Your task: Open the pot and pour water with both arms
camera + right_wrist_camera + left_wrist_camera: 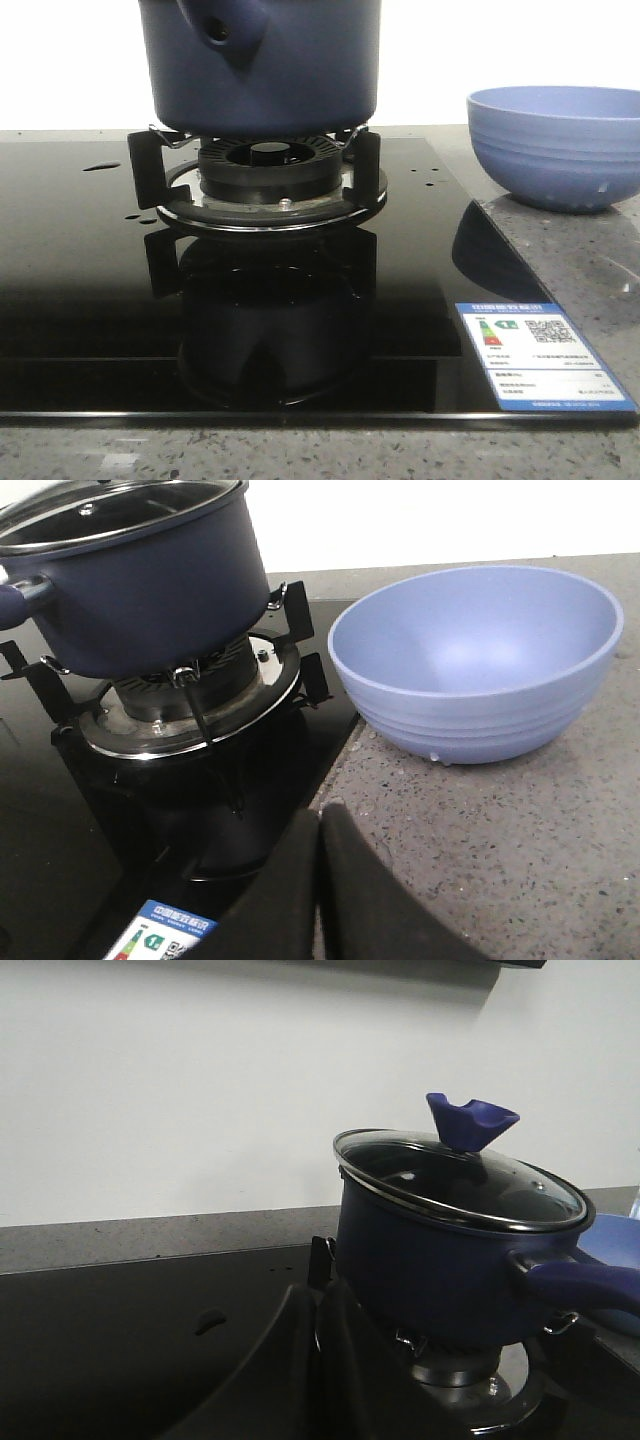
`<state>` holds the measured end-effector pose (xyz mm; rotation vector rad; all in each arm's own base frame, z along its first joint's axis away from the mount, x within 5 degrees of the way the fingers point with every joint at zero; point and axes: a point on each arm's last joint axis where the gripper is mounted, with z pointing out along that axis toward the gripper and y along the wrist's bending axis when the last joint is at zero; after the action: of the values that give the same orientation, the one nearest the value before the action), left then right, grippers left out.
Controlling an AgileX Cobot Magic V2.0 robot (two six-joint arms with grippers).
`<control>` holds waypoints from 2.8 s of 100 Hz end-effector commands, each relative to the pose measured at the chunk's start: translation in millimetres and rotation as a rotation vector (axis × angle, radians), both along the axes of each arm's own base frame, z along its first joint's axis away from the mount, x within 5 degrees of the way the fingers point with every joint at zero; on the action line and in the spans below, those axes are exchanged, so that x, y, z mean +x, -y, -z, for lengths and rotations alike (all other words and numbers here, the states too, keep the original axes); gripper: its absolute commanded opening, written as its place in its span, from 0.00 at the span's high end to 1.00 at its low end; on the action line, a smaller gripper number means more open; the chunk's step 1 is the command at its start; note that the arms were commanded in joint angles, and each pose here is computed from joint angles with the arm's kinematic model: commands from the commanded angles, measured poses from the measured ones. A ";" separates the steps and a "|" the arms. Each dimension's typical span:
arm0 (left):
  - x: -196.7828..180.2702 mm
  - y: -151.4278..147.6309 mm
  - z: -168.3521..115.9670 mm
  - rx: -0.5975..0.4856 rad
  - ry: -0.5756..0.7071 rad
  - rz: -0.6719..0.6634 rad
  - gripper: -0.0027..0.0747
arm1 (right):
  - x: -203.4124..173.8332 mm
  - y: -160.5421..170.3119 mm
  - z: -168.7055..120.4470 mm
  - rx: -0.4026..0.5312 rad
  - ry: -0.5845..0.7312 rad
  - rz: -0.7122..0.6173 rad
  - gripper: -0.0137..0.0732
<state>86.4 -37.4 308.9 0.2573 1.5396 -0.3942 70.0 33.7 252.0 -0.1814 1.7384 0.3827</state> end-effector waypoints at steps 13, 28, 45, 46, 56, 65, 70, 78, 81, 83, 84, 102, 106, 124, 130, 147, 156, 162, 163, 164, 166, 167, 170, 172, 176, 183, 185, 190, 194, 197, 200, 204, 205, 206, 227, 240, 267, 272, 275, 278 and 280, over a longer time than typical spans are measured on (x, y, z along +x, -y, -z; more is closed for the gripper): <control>-0.6 0.3 -9.5 -0.040 0.015 0.006 0.99 | 0.7 1.0 -9.8 0.026 0.037 0.017 0.90; -0.6 0.3 -9.5 -0.040 0.015 0.006 0.99 | 0.7 1.0 -9.8 0.026 0.037 0.017 0.90; -0.4 -0.3 -7.0 0.031 0.016 -0.003 0.99 | 0.7 1.0 -9.8 0.026 0.037 0.017 0.90; -0.2 -0.7 -6.4 0.031 0.009 -0.008 0.99 | 0.7 1.0 -9.8 0.026 0.037 0.017 0.90; 3.0 -9.0 -4.3 -0.041 -0.039 -0.104 0.99 | 0.7 1.0 -9.8 0.026 0.037 0.017 0.90; 5.4 -15.6 -1.4 -0.065 -0.012 -0.180 0.99 | 0.7 1.0 -9.8 0.026 0.037 0.017 0.90; 5.1 -16.8 3.2 -0.057 0.011 -0.191 0.99 | 0.7 1.0 -9.8 0.026 0.037 0.017 0.90; 0.9 -18.1 15.6 -0.057 0.021 -0.195 0.99 | 0.7 1.0 -9.8 0.026 0.037 0.017 0.90; -1.5 -18.6 21.1 -0.062 0.017 -0.194 0.99 | 0.7 1.0 -9.8 0.026 0.037 0.017 0.90; -3.4 -19.0 25.4 -0.067 0.014 -0.194 0.99 | 0.7 1.0 -9.8 0.026 0.037 0.017 0.90; -4.8 -19.4 26.4 -0.069 0.018 -0.194 0.99 | 0.7 1.0 -9.8 0.026 0.037 0.017 0.90; -18.7 -25.3 66.0 -0.081 0.011 -0.234 0.99 | 0.7 1.0 -9.8 0.026 0.037 0.017 0.90; -21.5 -27.1 74.3 -0.091 0.013 -0.251 0.99 | 0.7 1.0 -9.8 0.026 0.037 0.017 0.90; -31.6 -33.2 93.8 -0.105 0.075 -0.330 0.99 | 0.7 1.0 -9.8 0.026 0.037 0.017 0.90; -32.0 -34.6 101.5 -0.109 0.085 -0.351 0.99 | 0.7 1.0 -9.8 0.026 0.037 0.017 0.90; -31.5 -34.9 103.7 -0.104 0.063 -0.361 0.99 | 0.7 1.0 -9.8 0.026 0.037 0.017 0.90; -31.3 -34.7 105.2 -0.098 0.048 -0.359 0.99 | 0.7 1.0 -9.8 0.026 0.037 0.017 0.90; -31.3 -34.7 105.3 -0.097 0.046 -0.359 0.99 | 0.7 1.0 -9.8 0.026 0.037 0.017 0.90; -31.3 -34.7 105.3 -0.097 0.046 -0.359 0.99 | 0.7 1.0 -9.8 0.026 0.037 0.017 0.90; -31.3 -34.7 105.3 -0.097 0.046 -0.359 0.99 | 0.7 1.0 -9.8 0.026 0.037 0.017 0.90; -31.3 -34.7 105.3 -0.097 0.046 -0.359 0.99 | 0.7 1.0 -9.8 0.026 0.037 0.017 0.90; -31.3 -34.7 105.3 -0.097 0.046 -0.359 0.99 | 0.7 1.0 -9.8 0.026 0.037 0.017 0.90; -31.3 -34.7 105.3 -0.097 0.046 -0.359 0.99 | 0.7 1.0 -9.8 0.026 0.037 0.017 0.90; -31.3 -34.7 105.3 -0.097 0.046 -0.359 0.99 | 0.7 1.0 -9.8 0.026 0.037 0.017 0.90; -31.3 -34.7 105.3 -0.097 0.046 -0.359 0.99 | 0.7 1.0 -9.8 0.026 0.037 0.017 0.90; -31.3 -34.7 105.3 -0.097 0.046 -0.359 0.99 | 0.7 1.0 -9.8 0.026 0.037 0.017 0.90; -31.3 -34.7 105.3 -0.097 0.046 -0.359 0.99 | 0.7 1.0 -9.8 0.026 0.037 0.017 0.90; -31.3 -34.7 105.3 -0.097 0.046 -0.359 0.99 | 0.7 1.0 -9.8 0.026 0.037 0.017 0.90; -31.3 -34.7 105.3 -0.097 0.046 -0.359 0.99 | 0.7 1.0 -9.8 0.026 0.037 0.017 0.90; -31.3 -34.7 105.3 -0.097 0.046 -0.359 0.99 | 0.7 1.0 -9.8 0.026 0.037 0.017 0.90; -31.3 -34.7 105.3 -0.097 0.046 -0.359 0.99 | 0.7 1.0 -9.8 0.026 0.037 0.017 0.90; -31.3 -34.7 105.3 -0.097 0.046 -0.359 0.99 | 0.7 1.0 -9.8 0.026 0.037 0.017 0.90; -31.3 -34.7 105.3 -0.097 0.046 -0.359 0.99 | 0.7 1.0 -9.8 0.026 0.037 0.017 0.90; -31.3 -34.7 105.3 -0.097 0.046 -0.359 0.99 | 0.7 1.0 -9.8 0.026 0.037 0.017 0.90; -31.3 -34.7 105.3 -0.097 0.046 -0.359 0.99 | 0.7 1.0 -9.8 0.026 0.037 0.017 0.90; -31.3 -34.7 105.3 -0.097 0.046 -0.359 0.99 | 0.9 1.4 -10.0 0.026 0.039 0.021 0.90; -31.2 -34.7 105.4 -0.097 0.045 -0.359 0.99 | 5.2 25.1 -10.2 -0.032 0.026 0.282 0.90; -31.2 -34.7 105.4 -0.097 0.045 -0.359 0.99 | 5.3 30.9 -9.3 -0.038 0.016 0.346 0.90; -31.2 -34.7 105.4 -0.097 0.045 -0.359 0.99 | 5.3 33.7 -9.1 -0.049 0.015 0.376 0.90; -31.2 -34.7 105.4 -0.097 0.045 -0.359 0.99 | 5.1 36.2 -9.4 -0.060 0.026 0.401 0.90; -31.2 -34.7 105.4 -0.097 0.045 -0.359 0.99 | 4.5 37.4 -9.4 -0.068 0.035 0.415 0.90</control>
<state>56.0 -3.8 207.5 -0.0721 1.5454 -0.1709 73.9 6.6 244.5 0.0495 1.8170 0.1172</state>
